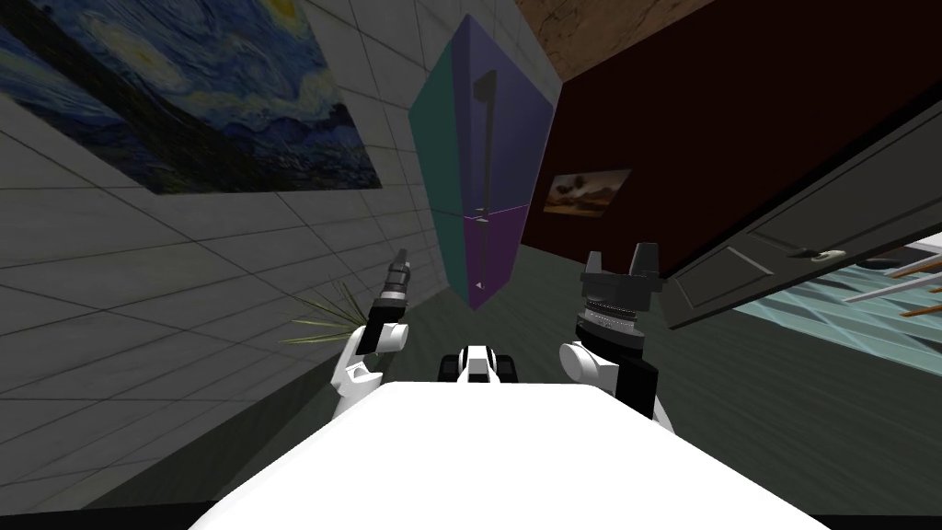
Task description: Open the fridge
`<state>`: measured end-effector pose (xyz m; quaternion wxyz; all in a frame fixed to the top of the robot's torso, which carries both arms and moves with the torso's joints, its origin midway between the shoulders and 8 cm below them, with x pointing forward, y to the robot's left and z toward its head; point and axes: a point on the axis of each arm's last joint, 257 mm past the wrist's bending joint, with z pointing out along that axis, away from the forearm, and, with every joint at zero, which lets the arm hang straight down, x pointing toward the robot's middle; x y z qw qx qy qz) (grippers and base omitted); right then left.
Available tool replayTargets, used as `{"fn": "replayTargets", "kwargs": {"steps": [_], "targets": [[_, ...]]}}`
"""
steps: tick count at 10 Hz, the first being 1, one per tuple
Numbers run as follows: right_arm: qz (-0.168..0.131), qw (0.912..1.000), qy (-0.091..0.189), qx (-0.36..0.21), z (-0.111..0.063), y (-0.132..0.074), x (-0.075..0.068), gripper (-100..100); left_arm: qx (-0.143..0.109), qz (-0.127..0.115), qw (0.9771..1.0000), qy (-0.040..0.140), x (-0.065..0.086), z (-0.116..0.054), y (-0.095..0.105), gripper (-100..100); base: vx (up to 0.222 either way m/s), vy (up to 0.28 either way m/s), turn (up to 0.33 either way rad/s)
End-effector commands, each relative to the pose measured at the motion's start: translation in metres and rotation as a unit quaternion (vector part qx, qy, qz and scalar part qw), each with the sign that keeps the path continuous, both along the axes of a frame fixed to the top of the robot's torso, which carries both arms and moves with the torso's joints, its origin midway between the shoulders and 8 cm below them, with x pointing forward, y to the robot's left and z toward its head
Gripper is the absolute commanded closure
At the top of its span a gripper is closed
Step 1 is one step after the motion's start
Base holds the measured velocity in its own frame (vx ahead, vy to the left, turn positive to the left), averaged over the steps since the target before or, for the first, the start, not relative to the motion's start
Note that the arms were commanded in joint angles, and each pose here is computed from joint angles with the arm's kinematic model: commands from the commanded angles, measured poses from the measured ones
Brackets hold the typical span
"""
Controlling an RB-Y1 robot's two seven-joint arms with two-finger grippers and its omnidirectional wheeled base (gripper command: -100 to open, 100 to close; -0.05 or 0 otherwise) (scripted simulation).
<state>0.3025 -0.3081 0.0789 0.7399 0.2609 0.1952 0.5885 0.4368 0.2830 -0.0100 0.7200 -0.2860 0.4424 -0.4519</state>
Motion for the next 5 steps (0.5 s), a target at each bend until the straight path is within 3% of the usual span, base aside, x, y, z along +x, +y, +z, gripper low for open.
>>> {"fn": "replayTargets", "kwargs": {"steps": [1, 5], "targets": [[0.000, 1.0000, 0.000, 0.000, 0.000, 0.000, 0.000, 0, 0.007, 0.016, 0.9997, 0.015, 0.013, 0.001, 0.007, -100, 0.043, -0.096, -0.024], [0.000, 1.0000, 0.000, 0.000, 0.000, 0.000, 0.000, 0, 0.014, 0.040, 0.9983, 0.041, 0.033, 0.001, 0.016, -100, 0.060, -0.114, -0.027]]}}
